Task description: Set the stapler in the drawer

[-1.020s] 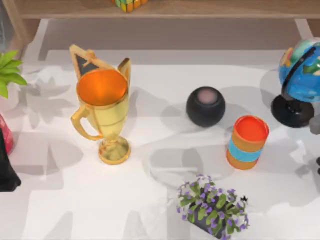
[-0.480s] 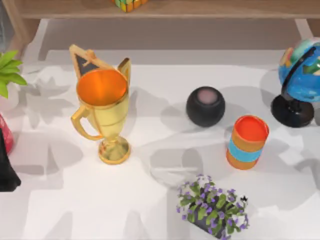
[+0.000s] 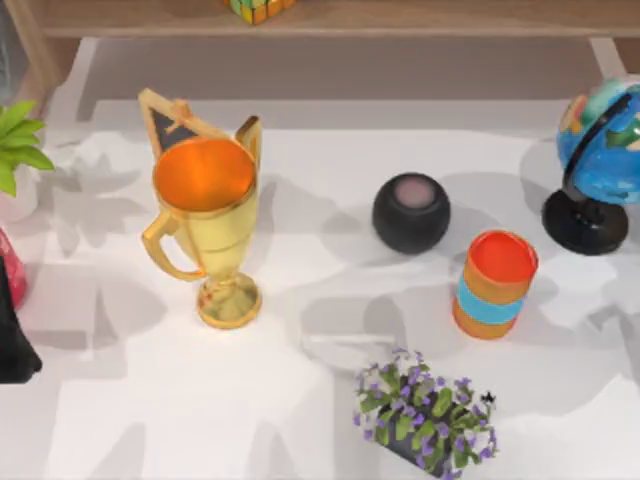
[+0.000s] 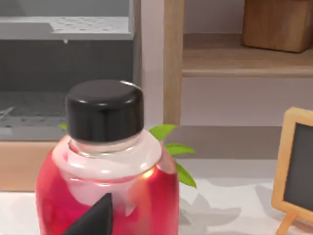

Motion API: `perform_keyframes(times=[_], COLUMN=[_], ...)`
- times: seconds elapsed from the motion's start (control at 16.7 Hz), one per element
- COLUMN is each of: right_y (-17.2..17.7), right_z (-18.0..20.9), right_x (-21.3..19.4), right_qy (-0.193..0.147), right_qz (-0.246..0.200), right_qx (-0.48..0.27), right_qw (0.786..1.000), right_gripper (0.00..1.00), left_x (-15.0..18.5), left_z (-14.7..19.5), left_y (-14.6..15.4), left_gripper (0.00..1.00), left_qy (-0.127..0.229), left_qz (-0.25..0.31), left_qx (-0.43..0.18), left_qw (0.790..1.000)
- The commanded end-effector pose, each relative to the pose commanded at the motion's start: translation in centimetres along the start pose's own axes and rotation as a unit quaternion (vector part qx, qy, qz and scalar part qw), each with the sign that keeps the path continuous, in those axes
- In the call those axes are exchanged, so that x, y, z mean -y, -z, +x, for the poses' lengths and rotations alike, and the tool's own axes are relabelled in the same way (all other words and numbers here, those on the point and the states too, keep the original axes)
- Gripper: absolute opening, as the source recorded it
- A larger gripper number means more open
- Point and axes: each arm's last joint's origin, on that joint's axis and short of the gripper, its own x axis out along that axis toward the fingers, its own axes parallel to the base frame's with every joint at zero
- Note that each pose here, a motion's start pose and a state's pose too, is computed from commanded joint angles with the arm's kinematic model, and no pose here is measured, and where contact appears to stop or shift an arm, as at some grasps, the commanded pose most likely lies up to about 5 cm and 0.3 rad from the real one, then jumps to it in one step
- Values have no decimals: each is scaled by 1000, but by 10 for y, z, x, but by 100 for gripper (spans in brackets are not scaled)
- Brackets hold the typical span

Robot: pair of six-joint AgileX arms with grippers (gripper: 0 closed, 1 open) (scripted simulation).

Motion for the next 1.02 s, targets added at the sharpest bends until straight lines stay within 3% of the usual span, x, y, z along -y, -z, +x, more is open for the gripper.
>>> perform_keyframes(times=[0.36,0.6,0.78,1.02], right_y=[-7,-18,-35,-67], right_z=[-102,-147,-147,-103], right_x=[45,96,142,195], right_qy=[87,124,123,95], right_qz=[65,123,158,185], right_qx=[116,138,119,87], right_qw=[987,975,972,974], right_gripper=[0,0,0,0], left_x=[0,0,0,0], left_z=[0,0,0,0], left_y=[0,0,0,0], left_gripper=[100,100,100,100], left_qy=[0,0,0,0], left_qz=[0,0,0,0], left_qx=[0,0,0,0], left_qw=[1000,1000,1000,1000])
